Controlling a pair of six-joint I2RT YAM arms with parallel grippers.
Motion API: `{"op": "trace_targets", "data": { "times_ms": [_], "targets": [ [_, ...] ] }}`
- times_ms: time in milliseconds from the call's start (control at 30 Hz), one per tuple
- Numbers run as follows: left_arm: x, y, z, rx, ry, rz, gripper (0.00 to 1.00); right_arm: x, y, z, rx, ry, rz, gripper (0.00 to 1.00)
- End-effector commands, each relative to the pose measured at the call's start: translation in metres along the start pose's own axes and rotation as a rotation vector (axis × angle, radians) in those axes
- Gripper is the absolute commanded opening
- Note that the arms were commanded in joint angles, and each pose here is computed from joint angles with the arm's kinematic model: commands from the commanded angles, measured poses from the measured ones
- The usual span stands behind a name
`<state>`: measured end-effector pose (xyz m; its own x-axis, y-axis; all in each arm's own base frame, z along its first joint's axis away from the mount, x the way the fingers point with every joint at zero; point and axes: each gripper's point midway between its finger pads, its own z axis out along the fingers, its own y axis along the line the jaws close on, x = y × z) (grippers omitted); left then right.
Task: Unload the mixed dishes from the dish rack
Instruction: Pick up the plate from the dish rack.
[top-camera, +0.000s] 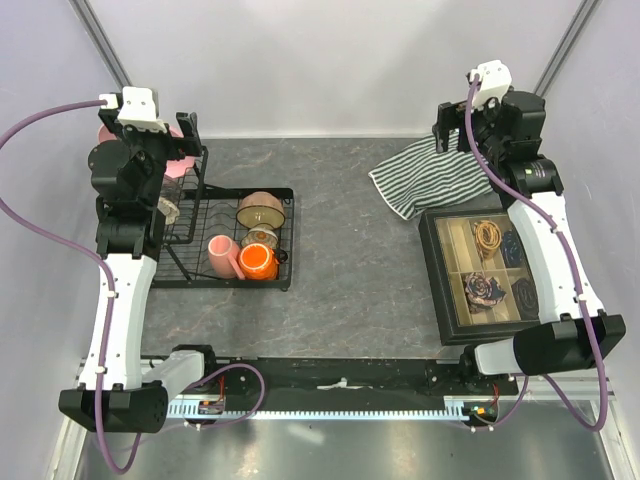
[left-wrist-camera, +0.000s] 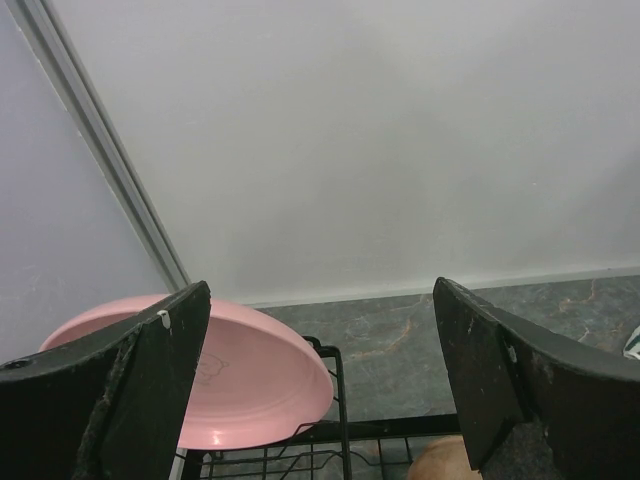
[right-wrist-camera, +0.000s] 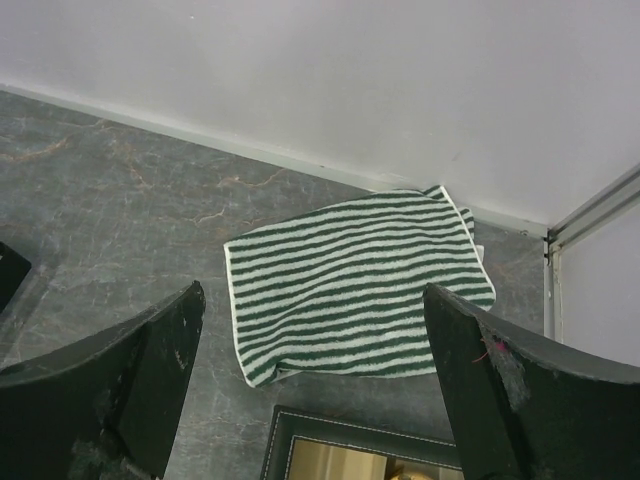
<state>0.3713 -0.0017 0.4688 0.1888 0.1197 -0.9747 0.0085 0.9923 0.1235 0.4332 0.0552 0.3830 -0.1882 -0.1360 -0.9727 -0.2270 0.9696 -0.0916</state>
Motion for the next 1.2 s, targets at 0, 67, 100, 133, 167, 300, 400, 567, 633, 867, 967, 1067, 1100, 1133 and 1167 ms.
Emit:
{"op": "trace_targets", "data": {
  "times_ms": [0,67,100,133,167,300,400,567,633,867,967,1067,1100,1133,1167],
  "targets": [
    [-0.02,0.006,-0.006,-0.019,-0.051,0.032,0.99,-0.019,0.005,-0.004,-0.031,-0.042,0.0,0.98],
    [-0.02,0.006,-0.007,-0.009,-0.053,0.066,0.99,-0.016,0.005,-0.003,-0.032,-0.032,-0.003,0.98],
    [-0.017,0.005,-0.007,0.0,-0.043,0.083,0.99,-0.015,0.005,-0.002,-0.034,-0.029,-0.007,0.98],
    [-0.017,0.005,-0.008,0.008,-0.038,0.118,0.99,-0.012,0.005,-0.001,-0.036,-0.02,-0.007,0.98],
    [-0.018,0.002,-0.008,0.029,-0.037,0.141,0.99,-0.01,0.006,0.0,-0.038,-0.014,-0.009,0.98],
    [-0.03,-0.002,-0.007,0.122,0.044,0.302,0.95,0.001,0.007,0.005,-0.049,0.012,-0.012,0.98],
    [-0.017,-0.011,-0.006,0.24,0.175,0.397,0.95,0.009,0.01,0.009,-0.066,0.033,-0.008,0.98],
    [-0.005,-0.019,-0.019,0.361,0.256,0.501,0.97,0.026,0.013,0.014,-0.082,0.07,-0.014,0.98],
    [-0.01,-0.012,-0.018,0.364,0.257,0.612,0.94,0.033,0.015,0.016,-0.089,0.086,-0.018,0.98],
    [0.002,0.007,-0.021,0.431,0.371,0.89,0.91,0.048,0.022,0.02,-0.13,0.111,-0.021,0.98],
    [0.003,0.015,-0.015,0.438,0.405,0.974,0.92,0.056,0.028,0.023,-0.161,0.124,-0.007,0.98],
    [0.014,0.017,-0.009,0.471,0.424,1.054,0.91,0.064,0.031,0.025,-0.177,0.141,-0.002,0.98],
    [0.023,0.017,-0.007,0.495,0.438,1.088,0.91,0.068,0.031,0.025,-0.177,0.149,-0.004,0.98],
    [0.027,0.017,-0.005,0.502,0.441,1.103,0.91,0.071,0.031,0.025,-0.176,0.153,-0.011,0.98],
    [0.031,0.017,-0.005,0.515,0.447,1.116,0.91,0.072,0.031,0.025,-0.176,0.157,-0.014,0.98]
  ]
}}
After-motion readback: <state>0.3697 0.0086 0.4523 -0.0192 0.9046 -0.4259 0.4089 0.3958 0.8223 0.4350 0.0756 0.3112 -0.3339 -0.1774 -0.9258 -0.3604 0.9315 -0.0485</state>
